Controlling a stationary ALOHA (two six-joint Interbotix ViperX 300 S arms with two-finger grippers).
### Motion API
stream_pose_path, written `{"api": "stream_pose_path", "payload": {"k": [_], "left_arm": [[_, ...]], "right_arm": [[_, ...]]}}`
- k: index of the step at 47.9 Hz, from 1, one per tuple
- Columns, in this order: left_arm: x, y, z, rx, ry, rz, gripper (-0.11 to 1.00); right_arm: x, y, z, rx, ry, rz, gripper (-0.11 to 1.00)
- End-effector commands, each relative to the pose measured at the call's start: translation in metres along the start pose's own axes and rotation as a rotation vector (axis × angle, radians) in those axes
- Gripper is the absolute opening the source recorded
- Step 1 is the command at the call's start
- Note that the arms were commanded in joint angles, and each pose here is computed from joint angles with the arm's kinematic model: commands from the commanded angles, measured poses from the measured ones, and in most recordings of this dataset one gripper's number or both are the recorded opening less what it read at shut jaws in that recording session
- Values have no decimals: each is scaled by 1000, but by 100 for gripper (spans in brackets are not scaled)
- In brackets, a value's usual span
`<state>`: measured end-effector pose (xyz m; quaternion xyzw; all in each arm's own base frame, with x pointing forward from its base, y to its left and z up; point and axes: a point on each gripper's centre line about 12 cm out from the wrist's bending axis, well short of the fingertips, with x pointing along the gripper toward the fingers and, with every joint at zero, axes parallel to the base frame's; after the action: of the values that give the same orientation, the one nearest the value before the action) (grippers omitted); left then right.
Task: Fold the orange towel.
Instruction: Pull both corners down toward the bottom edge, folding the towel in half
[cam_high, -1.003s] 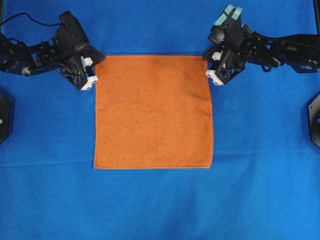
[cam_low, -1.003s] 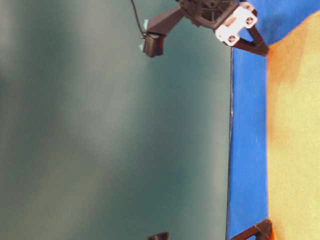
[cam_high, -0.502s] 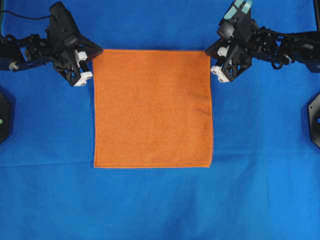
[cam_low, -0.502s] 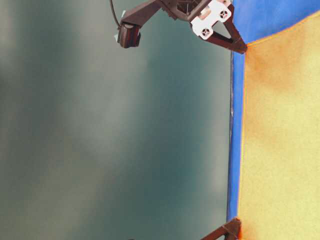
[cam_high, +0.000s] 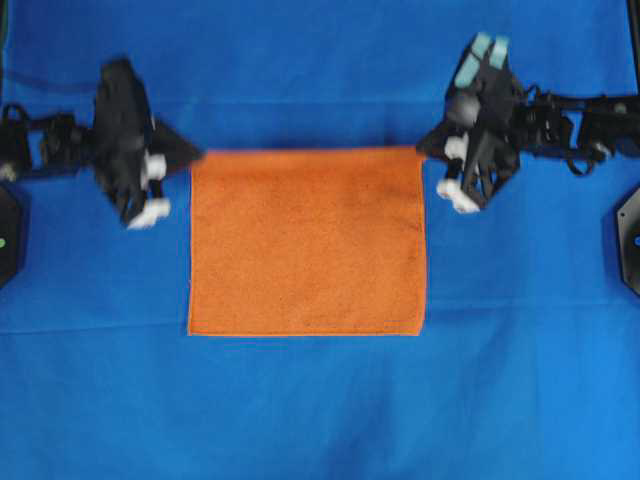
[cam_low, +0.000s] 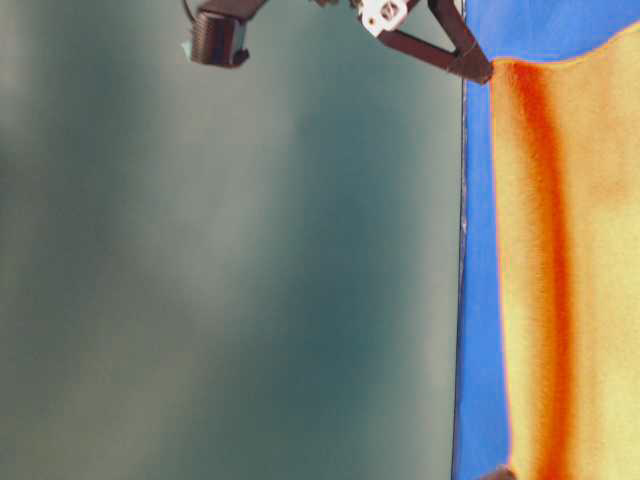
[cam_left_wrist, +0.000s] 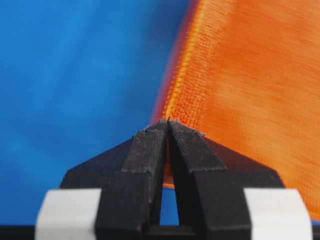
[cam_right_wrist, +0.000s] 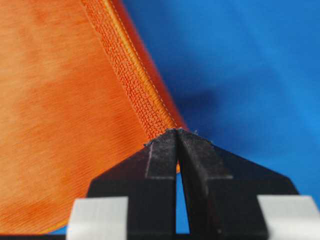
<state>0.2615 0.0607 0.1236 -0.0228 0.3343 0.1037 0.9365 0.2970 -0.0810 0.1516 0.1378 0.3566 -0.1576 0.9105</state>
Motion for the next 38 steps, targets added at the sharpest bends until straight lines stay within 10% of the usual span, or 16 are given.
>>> {"api": "stream_pose_path", "payload": {"k": [1,38], "left_arm": [[-7,-20,7,30,-28,-58,1],[-13,-139,-5,-6,112,-367,1]], "right_arm": [[-7,17,0,-9,-7,42,1],[-15,126,-50,-46,149,279,1]]}}
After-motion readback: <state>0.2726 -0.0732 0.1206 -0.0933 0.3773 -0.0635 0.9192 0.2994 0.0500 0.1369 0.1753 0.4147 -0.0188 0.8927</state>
